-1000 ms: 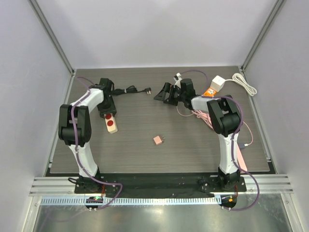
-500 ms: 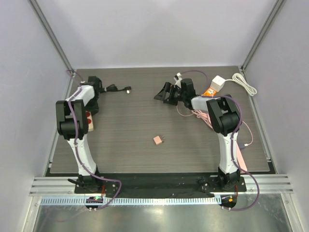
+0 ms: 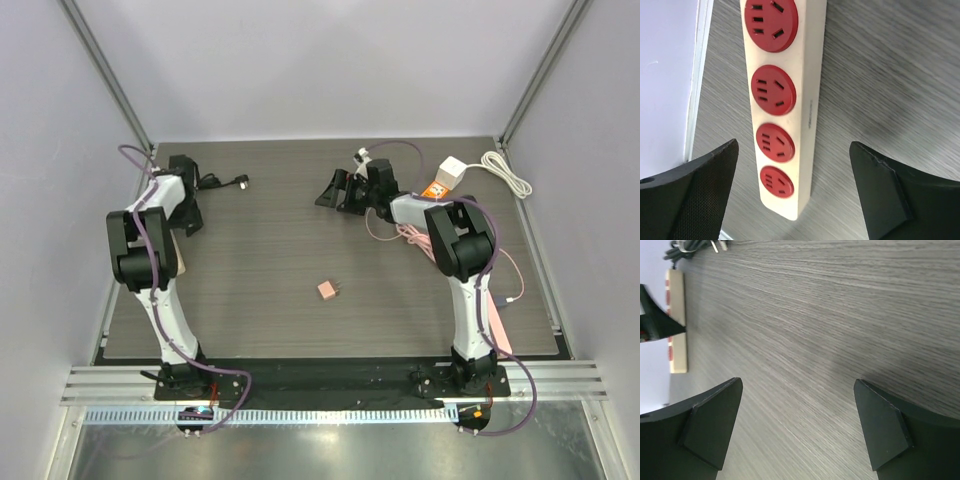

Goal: Pull the plug off the socket

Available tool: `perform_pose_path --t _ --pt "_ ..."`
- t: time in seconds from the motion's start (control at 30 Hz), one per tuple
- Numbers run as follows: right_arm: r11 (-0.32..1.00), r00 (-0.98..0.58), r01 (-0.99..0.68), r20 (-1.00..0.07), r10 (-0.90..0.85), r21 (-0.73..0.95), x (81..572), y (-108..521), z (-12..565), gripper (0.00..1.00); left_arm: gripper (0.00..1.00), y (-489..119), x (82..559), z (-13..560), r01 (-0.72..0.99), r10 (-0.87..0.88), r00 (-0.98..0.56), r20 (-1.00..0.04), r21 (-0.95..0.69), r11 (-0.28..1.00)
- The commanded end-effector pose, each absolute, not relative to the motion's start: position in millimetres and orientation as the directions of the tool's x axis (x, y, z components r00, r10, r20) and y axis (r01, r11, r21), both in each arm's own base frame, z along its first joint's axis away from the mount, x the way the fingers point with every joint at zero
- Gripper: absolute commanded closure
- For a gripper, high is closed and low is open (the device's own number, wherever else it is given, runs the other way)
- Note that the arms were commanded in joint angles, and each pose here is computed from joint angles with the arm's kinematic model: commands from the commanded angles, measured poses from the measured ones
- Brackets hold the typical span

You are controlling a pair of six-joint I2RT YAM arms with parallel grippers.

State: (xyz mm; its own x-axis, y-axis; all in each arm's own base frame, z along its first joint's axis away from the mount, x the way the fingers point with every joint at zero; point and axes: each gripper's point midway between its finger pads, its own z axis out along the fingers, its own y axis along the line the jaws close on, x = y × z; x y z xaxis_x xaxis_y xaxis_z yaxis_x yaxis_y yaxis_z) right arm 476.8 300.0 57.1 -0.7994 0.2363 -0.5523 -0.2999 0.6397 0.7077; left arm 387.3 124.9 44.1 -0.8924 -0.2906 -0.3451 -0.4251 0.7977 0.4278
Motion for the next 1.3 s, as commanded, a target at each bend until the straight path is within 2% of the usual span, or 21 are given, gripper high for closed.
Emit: perform_pose_path --t 0.0,0.1,0.23,0.37,0.4,0.6,0.77,0.9,1.1,1.27 --pt "0.750 -0.779 -0.298 -0.604 0.167 0.591 475 300 59 0.00 0.08 112 409 99 -0.514 -0.314 -0.801 -0.509 0.316 0.798" --pt "0.828 -0.751 -0.216 -0.630 0.198 0.517 478 283 66 0.00 0.08 84 416 121 -0.487 -0.293 -0.770 -0.566 0.226 0.844" --pt "0.884 -0.774 -0.109 -0.596 0.212 0.455 461 260 68 0.00 0.10 45 419 132 -0.426 -0.308 -0.752 -0.583 0.072 0.902" --pt "0.927 -0.753 -0.058 -0.625 0.203 0.371 434 226 86 0.00 0.14 3 421 149 -0.355 -0.382 -0.715 -0.586 -0.167 0.920" --pt "0.943 -0.740 -0.025 -0.641 0.206 0.333 430 213 87 0.00 0.15 -21 422 154 -0.294 -0.368 -0.726 -0.580 -0.222 0.930" --pt "0.918 -0.689 0.092 -0.642 0.338 0.385 399 148 128 0.00 0.17 -71 408 184 -0.154 -0.348 -0.720 -0.600 -0.351 0.924" --pt "0.884 -0.601 0.226 -0.655 0.457 0.408 416 87 157 0.00 0.17 -98 402 192 -0.079 -0.340 -0.733 -0.589 -0.422 0.903" --pt "0.813 -0.436 0.450 -0.704 0.561 0.369 449 16 176 0.00 0.17 -102 402 194 -0.075 -0.352 -0.735 -0.580 -0.446 0.892" --pt "0.747 -0.387 0.575 -0.693 0.608 0.335 498 -12 146 0.00 0.18 -114 399 186 -0.057 -0.355 -0.763 -0.540 -0.491 0.869" --pt "0.695 -0.320 0.646 -0.715 0.622 0.316 520 -16 124 0.00 0.18 -119 396 190 -0.042 -0.361 -0.763 -0.536 -0.517 0.855"
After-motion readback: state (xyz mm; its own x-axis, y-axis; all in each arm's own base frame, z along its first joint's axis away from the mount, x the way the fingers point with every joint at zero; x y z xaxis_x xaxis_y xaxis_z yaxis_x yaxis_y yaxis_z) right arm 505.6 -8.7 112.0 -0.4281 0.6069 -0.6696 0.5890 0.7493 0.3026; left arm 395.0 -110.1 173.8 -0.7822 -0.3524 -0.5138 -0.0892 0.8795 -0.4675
